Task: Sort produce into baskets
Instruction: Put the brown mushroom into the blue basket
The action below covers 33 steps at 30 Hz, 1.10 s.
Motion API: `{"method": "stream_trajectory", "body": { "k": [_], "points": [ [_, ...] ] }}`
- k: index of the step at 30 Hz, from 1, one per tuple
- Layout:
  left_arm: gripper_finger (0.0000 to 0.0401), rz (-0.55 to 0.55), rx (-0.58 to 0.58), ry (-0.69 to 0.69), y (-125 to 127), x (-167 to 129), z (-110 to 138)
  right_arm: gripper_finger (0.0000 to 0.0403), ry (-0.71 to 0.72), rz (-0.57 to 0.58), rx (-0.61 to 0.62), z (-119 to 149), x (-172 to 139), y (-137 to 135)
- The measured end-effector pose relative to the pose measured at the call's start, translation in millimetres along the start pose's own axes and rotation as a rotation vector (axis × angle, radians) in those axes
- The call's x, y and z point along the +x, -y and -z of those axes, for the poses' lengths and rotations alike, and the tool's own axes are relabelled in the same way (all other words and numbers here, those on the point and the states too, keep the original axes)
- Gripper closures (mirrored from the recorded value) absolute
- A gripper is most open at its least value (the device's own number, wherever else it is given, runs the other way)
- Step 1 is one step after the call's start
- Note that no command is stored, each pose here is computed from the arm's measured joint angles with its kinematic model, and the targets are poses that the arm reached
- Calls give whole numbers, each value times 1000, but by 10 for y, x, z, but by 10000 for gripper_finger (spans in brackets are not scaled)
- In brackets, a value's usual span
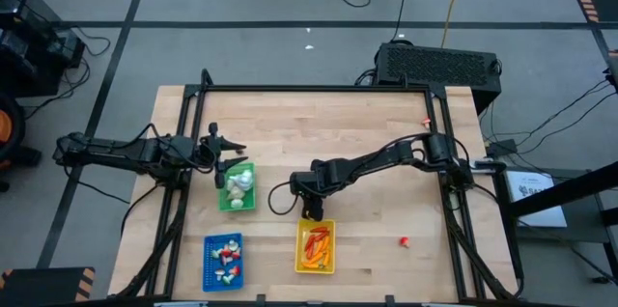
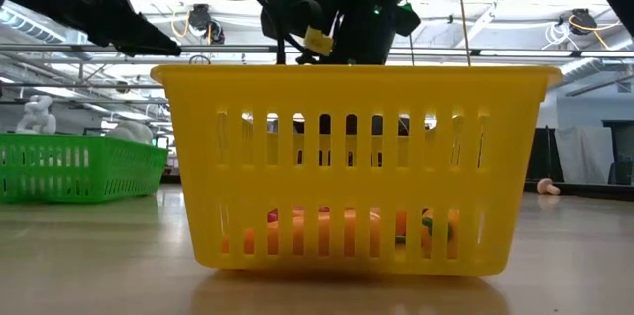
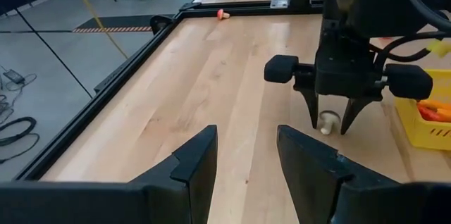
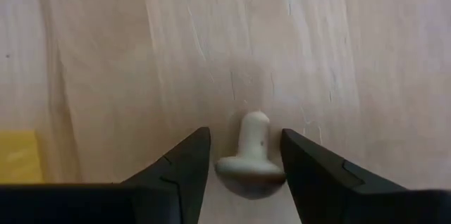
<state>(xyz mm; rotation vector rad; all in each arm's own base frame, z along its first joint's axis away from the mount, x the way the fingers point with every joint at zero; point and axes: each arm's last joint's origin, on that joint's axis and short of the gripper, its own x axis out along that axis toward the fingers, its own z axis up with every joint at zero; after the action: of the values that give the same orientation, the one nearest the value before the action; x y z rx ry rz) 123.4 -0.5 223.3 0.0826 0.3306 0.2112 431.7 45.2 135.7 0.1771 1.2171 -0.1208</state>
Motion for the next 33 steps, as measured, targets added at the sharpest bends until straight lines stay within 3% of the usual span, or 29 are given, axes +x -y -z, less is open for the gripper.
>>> {"method": "stream_trajectory", "body": {
  "k": [4,12,17,22,28,33],
  "points": [
    [244,0,-7,-2,0,0,2,251,-18,8,4,14,24,4],
    [244,1,-15,-3,1,0,3,338,12,2,-34,-12,-50,6],
    [244,1,-16,-5,0,0,5,336,80,-10,-52,-100,-157,-23],
    [244,0,-15,-5,0,0,5,326,278,-58,-169,-367,-384,-230],
    [244,-2,-17,-6,0,0,6,324,648,-142,-280,-650,-617,-512],
    [244,-13,-41,-7,-3,0,7,324,890,-244,-342,-753,-631,-737]
  ]
}}
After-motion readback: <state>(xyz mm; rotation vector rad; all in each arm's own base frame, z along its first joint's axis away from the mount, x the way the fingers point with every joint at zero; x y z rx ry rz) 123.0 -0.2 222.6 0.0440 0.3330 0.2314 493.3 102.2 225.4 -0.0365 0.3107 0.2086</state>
